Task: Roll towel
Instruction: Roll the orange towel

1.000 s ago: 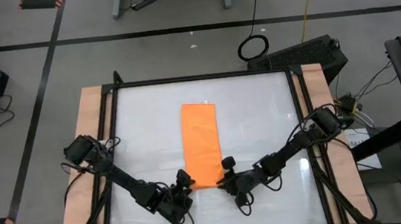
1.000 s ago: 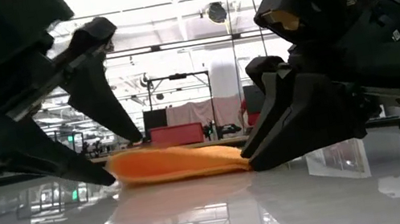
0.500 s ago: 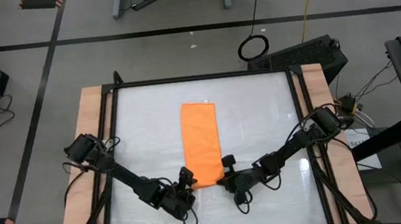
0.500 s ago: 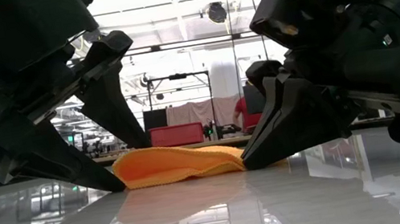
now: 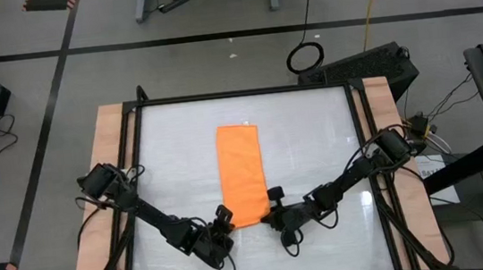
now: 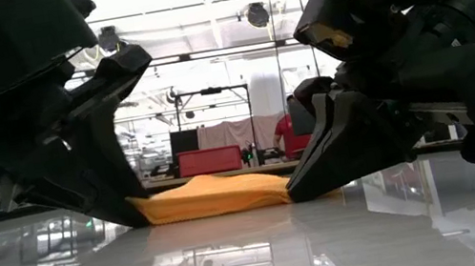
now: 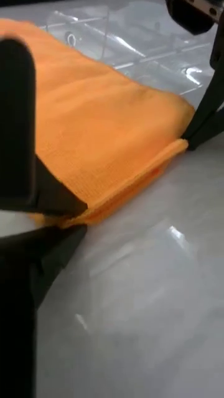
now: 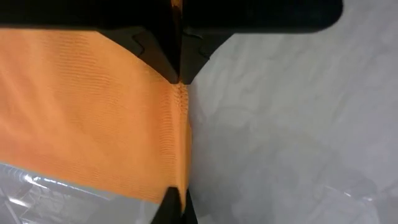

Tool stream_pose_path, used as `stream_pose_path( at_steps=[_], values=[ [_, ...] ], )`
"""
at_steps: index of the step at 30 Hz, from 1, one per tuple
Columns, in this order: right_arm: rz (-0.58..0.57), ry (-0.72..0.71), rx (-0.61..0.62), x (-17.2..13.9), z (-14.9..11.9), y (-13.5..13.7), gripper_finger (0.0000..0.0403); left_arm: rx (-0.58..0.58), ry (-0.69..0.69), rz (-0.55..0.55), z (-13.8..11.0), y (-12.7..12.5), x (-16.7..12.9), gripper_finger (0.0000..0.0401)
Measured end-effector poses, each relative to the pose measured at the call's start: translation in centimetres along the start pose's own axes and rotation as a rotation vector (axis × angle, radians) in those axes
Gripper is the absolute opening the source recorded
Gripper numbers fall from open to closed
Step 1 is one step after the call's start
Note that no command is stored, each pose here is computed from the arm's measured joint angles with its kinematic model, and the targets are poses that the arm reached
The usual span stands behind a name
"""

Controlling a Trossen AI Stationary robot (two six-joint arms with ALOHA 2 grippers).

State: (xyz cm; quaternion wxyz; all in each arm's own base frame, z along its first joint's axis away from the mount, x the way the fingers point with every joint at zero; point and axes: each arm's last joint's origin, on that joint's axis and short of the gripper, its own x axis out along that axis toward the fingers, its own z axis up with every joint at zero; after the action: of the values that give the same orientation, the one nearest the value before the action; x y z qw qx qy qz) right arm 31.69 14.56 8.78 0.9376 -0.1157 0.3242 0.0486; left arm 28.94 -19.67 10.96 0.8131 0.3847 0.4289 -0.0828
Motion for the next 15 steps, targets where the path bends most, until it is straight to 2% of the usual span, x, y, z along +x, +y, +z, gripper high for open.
stream_pose_path(
  at_steps=[3, 7, 15],
  values=[
    [0.023, 0.008, 0.024, 0.0, 0.0, 0.0, 0.0000, -0.041, -0.001, -0.005, 0.0, -0.1, 0.0, 0.0009],
    [0.047, 0.011, 0.077, -0.1, 0.1, 0.1, 0.0000, -0.140, -0.008, -0.001, 0.0, -0.1, 0.0, 0.0009],
    [0.198, 0.034, 0.243, -1.1, 0.9, -0.3, 0.0000, -0.447, -0.051, -0.015, 0.4, 0.8, 0.0, 0.0003]
  ],
)
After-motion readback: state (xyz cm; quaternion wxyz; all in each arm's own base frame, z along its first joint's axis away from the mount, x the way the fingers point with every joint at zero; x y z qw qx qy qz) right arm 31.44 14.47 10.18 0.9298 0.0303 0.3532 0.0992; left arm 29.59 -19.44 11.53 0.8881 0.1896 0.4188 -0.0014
